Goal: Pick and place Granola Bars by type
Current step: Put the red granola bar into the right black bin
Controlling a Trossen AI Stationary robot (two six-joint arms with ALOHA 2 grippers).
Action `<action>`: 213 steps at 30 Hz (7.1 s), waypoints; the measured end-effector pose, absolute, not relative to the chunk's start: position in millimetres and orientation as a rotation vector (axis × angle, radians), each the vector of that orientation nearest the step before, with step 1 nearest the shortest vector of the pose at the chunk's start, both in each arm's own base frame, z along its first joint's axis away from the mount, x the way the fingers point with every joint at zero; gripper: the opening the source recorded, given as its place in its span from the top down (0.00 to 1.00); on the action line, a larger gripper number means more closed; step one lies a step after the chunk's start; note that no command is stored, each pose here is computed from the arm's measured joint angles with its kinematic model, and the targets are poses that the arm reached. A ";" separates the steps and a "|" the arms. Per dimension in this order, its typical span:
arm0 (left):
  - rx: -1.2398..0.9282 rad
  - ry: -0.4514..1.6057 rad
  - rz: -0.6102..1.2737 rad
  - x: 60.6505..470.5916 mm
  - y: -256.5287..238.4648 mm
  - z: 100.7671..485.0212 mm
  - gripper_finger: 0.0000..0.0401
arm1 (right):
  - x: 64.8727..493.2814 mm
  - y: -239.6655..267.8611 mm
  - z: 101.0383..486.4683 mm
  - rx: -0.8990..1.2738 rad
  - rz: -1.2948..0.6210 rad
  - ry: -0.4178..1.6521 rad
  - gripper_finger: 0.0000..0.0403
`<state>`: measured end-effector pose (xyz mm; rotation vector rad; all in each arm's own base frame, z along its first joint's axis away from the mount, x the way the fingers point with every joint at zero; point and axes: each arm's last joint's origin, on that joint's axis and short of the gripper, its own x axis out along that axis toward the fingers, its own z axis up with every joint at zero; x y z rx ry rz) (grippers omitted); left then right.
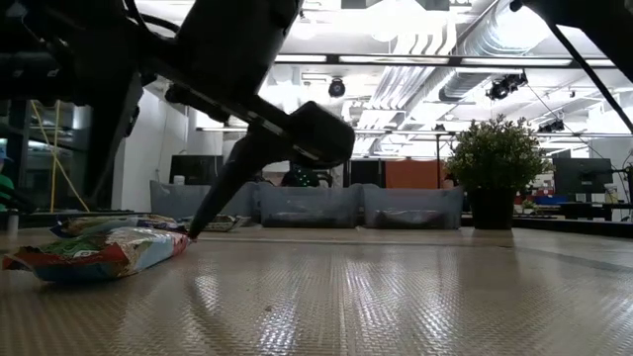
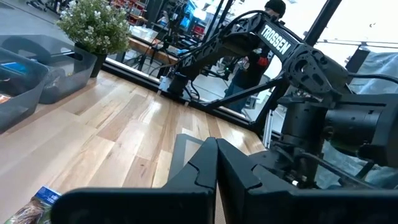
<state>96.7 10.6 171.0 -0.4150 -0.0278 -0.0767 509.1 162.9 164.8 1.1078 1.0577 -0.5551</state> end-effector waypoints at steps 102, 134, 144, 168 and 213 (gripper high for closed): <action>-0.415 -0.027 -0.076 96.7 10.6 170.9 1.00 | 539.4 154.8 164.6 0.916 -0.221 0.864 0.89; -0.416 -0.027 -0.076 96.7 10.6 170.9 1.00 | 512.2 103.6 386.4 0.424 -0.027 -0.034 0.96; -0.415 -0.027 -0.076 96.7 10.6 170.9 1.00 | 468.8 89.5 452.8 0.109 -0.154 -0.159 0.96; -0.415 -0.026 -0.076 96.7 10.6 170.9 1.00 | 461.4 34.9 446.4 -0.212 -0.719 0.081 0.95; -0.415 -0.028 -0.076 96.7 10.6 171.0 1.00 | 300.4 -250.1 387.4 -0.170 -0.716 1.315 0.96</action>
